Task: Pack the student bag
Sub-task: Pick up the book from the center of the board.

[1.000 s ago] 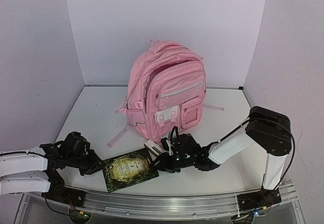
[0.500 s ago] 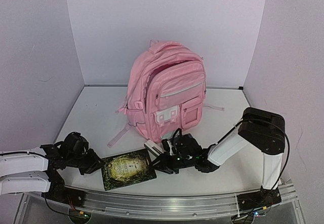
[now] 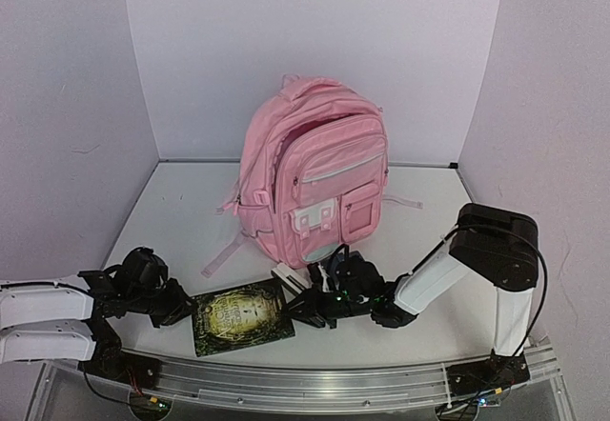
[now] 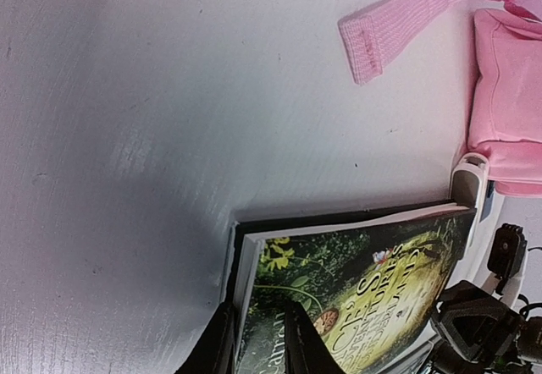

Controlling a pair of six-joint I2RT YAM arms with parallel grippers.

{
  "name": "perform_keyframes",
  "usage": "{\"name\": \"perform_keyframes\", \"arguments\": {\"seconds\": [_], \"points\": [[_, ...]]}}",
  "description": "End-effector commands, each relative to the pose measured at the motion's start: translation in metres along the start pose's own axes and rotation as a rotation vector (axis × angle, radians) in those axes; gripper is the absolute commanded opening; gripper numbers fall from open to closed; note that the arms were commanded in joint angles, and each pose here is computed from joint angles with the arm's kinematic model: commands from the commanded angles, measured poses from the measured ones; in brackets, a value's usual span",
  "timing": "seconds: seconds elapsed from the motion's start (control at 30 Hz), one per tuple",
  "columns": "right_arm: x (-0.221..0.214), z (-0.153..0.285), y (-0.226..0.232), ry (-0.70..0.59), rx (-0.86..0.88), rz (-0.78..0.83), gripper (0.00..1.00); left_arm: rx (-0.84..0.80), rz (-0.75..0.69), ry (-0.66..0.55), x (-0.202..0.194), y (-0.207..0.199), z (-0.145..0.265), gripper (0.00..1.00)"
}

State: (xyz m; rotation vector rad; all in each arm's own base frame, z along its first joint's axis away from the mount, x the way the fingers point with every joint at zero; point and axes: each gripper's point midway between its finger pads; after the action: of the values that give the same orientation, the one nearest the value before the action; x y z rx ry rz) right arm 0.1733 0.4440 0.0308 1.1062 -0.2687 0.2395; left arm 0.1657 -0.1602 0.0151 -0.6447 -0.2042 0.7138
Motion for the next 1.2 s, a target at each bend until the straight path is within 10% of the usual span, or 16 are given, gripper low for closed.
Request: {"name": "perform_keyframes", "arguments": {"seconds": [0.0,0.6,0.9,1.17], "points": [[0.030,0.022,0.120,-0.136,0.338,0.153,0.21,-0.089,-0.047,0.177,-0.031,-0.028,0.003,0.20],[0.029,0.026,0.132,-0.169,0.356,0.200,0.00,-0.135,-0.079,0.221,-0.039,-0.039,0.008,0.21],[0.045,0.046,0.120,-0.230,0.120,0.332,0.00,-0.045,-0.152,0.081,-0.016,-0.042,0.024,0.72],[0.052,0.070,0.134,-0.207,-0.001,0.501,0.00,-0.135,-0.489,-0.035,0.000,-0.103,0.047,0.88]]}}
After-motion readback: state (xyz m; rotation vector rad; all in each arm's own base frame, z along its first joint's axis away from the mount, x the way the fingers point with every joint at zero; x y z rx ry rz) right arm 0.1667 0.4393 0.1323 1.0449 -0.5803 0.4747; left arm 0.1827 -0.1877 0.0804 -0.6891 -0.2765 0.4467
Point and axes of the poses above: each gripper's point midway between its finger pads, its own z axis back along the fingers, its own y axis along the line the jaws close on, x = y × z, and after that the axes turned 13 degrees about z, right-handed
